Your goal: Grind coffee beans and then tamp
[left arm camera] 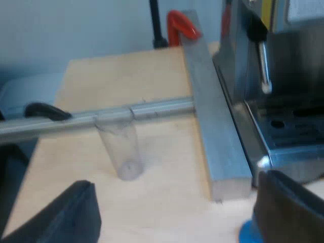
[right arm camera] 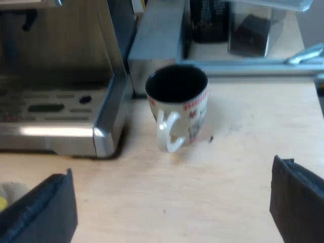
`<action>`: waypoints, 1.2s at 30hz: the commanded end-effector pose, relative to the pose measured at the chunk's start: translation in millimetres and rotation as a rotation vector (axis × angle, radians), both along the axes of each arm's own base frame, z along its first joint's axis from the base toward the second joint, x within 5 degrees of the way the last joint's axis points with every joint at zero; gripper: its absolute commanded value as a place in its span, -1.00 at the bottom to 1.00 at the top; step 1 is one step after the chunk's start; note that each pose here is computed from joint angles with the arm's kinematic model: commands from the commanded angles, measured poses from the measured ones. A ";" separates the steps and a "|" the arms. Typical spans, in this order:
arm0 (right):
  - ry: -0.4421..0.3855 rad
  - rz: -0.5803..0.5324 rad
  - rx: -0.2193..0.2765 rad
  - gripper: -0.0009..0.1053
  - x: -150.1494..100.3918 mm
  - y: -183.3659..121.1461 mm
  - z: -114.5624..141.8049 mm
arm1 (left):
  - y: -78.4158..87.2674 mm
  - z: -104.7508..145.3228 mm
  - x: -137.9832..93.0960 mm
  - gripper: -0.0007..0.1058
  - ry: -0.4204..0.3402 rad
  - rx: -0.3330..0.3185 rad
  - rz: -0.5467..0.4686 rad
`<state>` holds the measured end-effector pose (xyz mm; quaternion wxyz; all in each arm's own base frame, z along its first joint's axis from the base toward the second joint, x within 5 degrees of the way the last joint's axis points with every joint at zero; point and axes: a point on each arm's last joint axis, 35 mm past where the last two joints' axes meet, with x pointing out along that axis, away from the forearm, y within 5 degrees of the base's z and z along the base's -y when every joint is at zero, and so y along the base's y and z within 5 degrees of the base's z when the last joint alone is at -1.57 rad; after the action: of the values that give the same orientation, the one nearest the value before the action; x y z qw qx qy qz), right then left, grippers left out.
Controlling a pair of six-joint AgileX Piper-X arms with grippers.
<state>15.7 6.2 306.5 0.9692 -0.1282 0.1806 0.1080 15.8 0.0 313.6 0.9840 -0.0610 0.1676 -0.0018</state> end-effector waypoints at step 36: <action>0.029 -0.083 -0.037 0.51 11.2 -3.5 -13.6 | -2.6 -27.6 20.5 0.25 0.056 -0.001 -0.049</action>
<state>25.5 3.0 291.3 0.9674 -0.1351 0.2024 0.0700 34.0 -2.3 283.4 0.9776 -0.0564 0.2015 -0.0206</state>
